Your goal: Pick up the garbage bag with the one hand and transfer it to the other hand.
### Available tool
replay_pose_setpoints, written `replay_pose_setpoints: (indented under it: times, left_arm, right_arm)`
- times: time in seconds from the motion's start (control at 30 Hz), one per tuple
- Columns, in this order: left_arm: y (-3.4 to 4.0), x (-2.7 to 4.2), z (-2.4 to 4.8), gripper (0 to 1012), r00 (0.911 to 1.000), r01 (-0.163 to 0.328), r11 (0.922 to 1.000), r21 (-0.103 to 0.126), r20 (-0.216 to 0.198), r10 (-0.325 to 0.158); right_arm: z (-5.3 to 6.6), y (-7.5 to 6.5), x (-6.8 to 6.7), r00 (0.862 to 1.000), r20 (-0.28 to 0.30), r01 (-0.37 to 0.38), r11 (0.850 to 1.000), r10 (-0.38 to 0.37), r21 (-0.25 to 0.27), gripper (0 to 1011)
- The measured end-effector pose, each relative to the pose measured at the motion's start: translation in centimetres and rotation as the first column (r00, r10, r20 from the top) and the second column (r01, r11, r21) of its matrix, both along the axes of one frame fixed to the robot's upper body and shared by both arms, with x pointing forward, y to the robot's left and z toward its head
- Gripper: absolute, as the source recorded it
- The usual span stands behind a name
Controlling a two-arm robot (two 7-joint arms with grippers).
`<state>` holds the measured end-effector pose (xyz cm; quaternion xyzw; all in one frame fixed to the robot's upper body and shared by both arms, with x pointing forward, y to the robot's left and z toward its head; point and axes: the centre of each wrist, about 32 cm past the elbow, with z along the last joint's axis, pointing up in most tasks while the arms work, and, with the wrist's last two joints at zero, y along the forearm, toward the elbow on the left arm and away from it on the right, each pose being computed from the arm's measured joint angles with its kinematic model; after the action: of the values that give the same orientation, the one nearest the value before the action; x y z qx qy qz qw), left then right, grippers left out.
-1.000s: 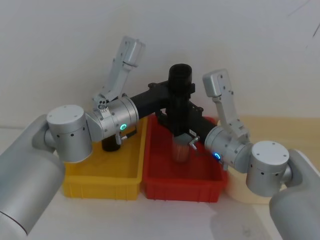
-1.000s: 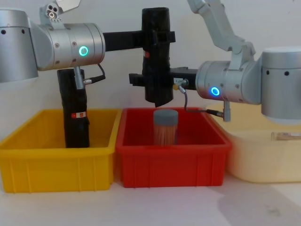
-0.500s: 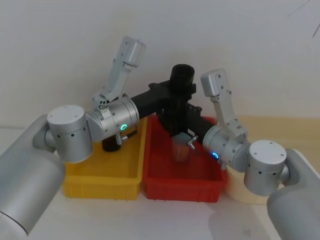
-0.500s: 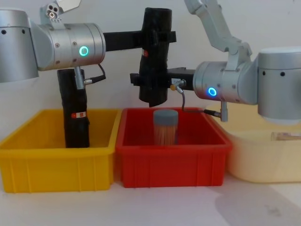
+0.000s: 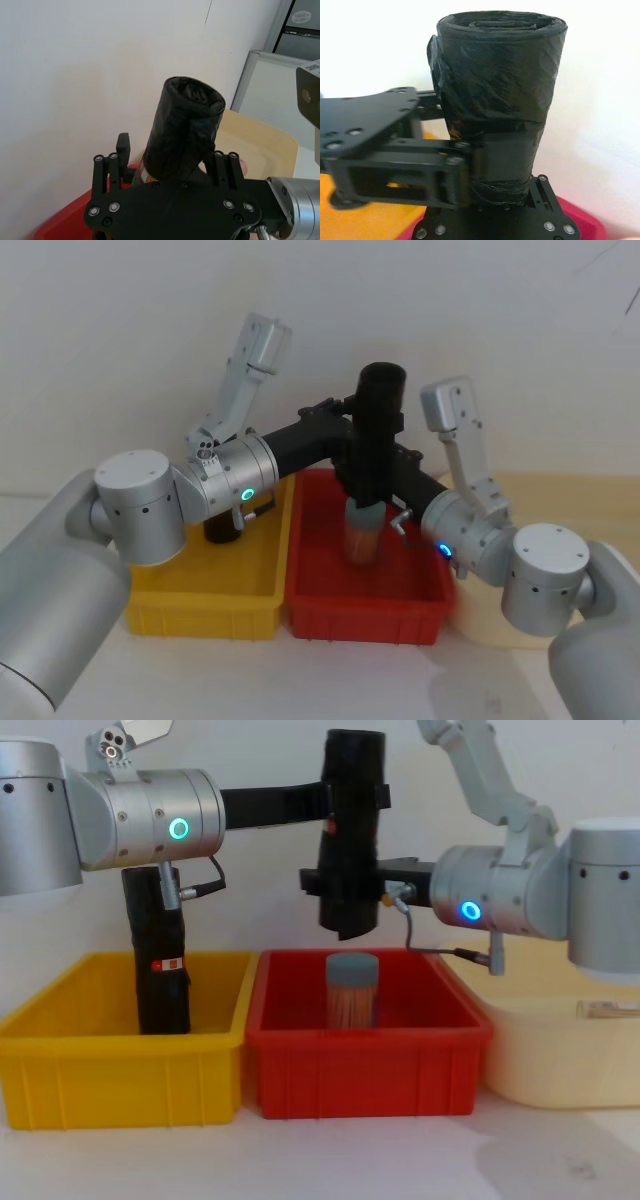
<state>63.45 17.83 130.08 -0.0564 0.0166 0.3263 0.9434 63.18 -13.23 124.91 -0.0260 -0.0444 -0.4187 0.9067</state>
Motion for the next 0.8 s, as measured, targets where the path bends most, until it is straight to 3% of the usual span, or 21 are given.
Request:
replay_pose_setpoints:
  times: [0.1, 0.17, 0.2, 0.47, 0.8]
  left_arm:
    - [0.00, 0.00, 0.00, 929, 1.0000, 0.000, 1.0000, 0.000, 0.000, 0.000]
    - [0.01, 0.00, 0.01, 939, 1.0000, 0.000, 1.0000, 0.000, 0.000, 0.000]
    - [0.01, 0.00, 0.00, 1001, 1.0000, 0.000, 1.0000, 0.000, 0.000, 0.000]
    - [0.03, 0.01, 0.00, 1000, 1.0000, -0.001, 1.0000, 0.000, 0.000, 0.001]
    - [0.03, 0.01, 0.00, 1000, 1.0000, -0.002, 1.0000, 0.000, 0.000, 0.002]
  right_arm:
    - [0.0, -0.5, -0.2, 1.000, 0.002, 0.031, 1.000, -0.031, 0.001, 559]
    - [0.0, -0.9, -0.3, 0.998, 0.003, 0.057, 0.998, -0.057, 0.000, 559]
    - [0.0, -1.1, -0.3, 0.998, 0.004, 0.064, 0.998, -0.064, -0.001, 559]
    - [-0.1, -2.9, -0.7, 0.987, 0.009, 0.163, 0.986, -0.163, -0.013, 557]
    - [-0.2, -6.0, -1.3, 0.950, 0.002, 0.311, 0.949, -0.311, -0.059, 557]
